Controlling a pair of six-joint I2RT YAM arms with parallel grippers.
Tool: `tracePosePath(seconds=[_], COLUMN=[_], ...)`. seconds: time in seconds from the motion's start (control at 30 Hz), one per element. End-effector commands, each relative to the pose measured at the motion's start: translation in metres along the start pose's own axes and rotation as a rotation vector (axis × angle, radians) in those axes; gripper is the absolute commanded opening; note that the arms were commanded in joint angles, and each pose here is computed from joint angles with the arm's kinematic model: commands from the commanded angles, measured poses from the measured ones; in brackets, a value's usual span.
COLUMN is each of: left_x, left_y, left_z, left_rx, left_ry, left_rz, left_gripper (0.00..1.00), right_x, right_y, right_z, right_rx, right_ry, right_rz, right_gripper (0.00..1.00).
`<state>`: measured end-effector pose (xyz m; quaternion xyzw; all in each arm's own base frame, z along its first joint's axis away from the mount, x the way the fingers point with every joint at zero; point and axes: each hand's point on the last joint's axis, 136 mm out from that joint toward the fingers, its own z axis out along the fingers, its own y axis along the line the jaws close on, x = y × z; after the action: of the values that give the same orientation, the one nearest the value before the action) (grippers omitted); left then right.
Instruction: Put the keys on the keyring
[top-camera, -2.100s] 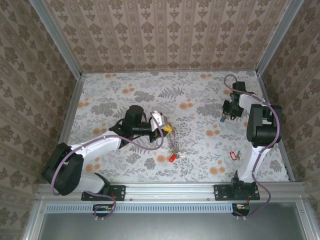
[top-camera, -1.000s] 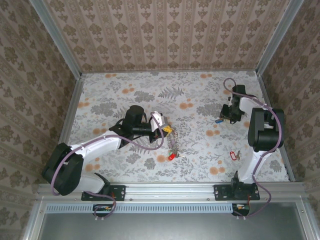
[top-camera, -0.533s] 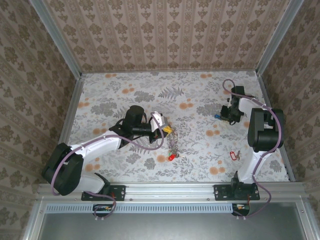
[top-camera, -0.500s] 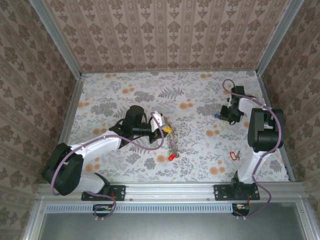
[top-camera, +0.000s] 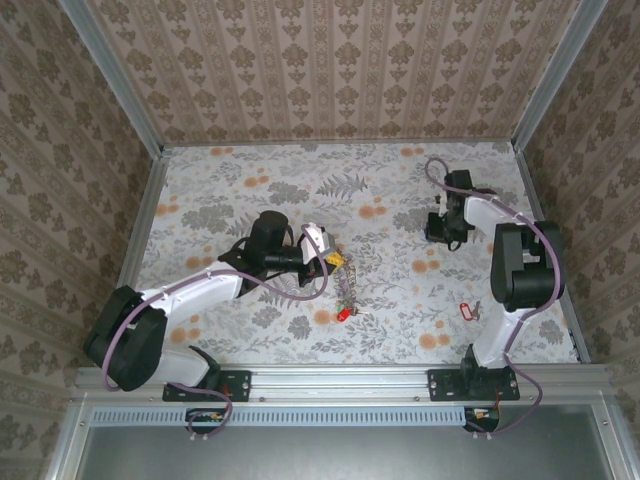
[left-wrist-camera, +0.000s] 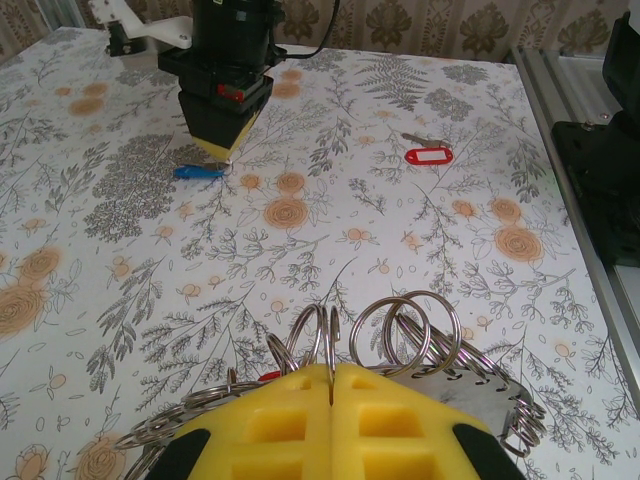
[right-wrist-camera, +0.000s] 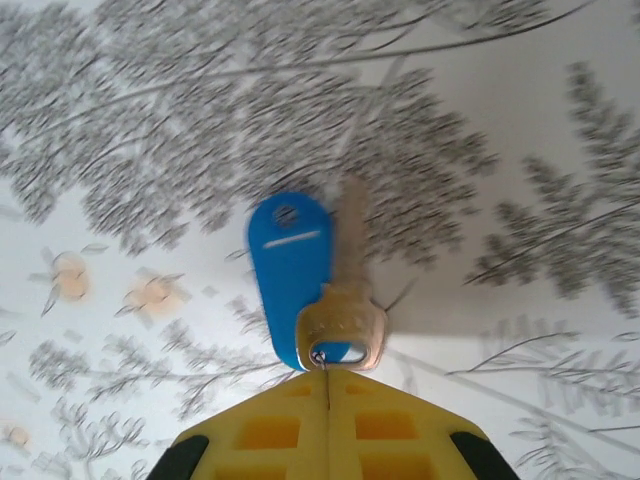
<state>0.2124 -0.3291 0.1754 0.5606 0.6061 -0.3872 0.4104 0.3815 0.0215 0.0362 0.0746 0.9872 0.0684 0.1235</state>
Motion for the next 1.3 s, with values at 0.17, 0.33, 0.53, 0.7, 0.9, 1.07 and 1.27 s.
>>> tracePosePath(seconds=[0.17,0.33,0.53,0.7,0.9,1.07,1.27], left_x=[-0.024,-0.026,-0.027,-0.027,-0.026,-0.028,-0.026], left_y=[-0.002,-0.004,-0.005,-0.006,-0.007,-0.006,-0.007], left_z=[-0.009,-0.013,-0.015,-0.013,-0.011,-0.01,-0.009], left_rx=[-0.005,-0.015,-0.021,-0.019,-0.014,-0.012,-0.008], left_ry=[-0.057,-0.058,-0.06,-0.057,-0.054,-0.056,-0.053], left_rz=[0.057,0.061,0.063,0.064,0.062,0.065,0.062], left_gripper=[0.0,0.0,0.0,0.0,0.0,0.0,0.0], right_x=[0.043,0.07,0.088,0.086,0.076,0.073,0.078], right_y=[0.051,0.064,0.073,0.068,0.069,0.075,0.076], right_z=[-0.02,-0.023,-0.018,-0.006,0.004,0.009,0.01], right_rx=[-0.084,-0.115,-0.117,-0.083,-0.078,-0.105,-0.118], right_ry=[0.087,0.14,0.209,0.207,0.177,0.167,0.181], right_rz=[-0.173,-0.215,-0.282,-0.268,-0.243,-0.216,-0.195], right_gripper=[0.0,0.0,0.0,0.05,0.07,0.15,0.23])
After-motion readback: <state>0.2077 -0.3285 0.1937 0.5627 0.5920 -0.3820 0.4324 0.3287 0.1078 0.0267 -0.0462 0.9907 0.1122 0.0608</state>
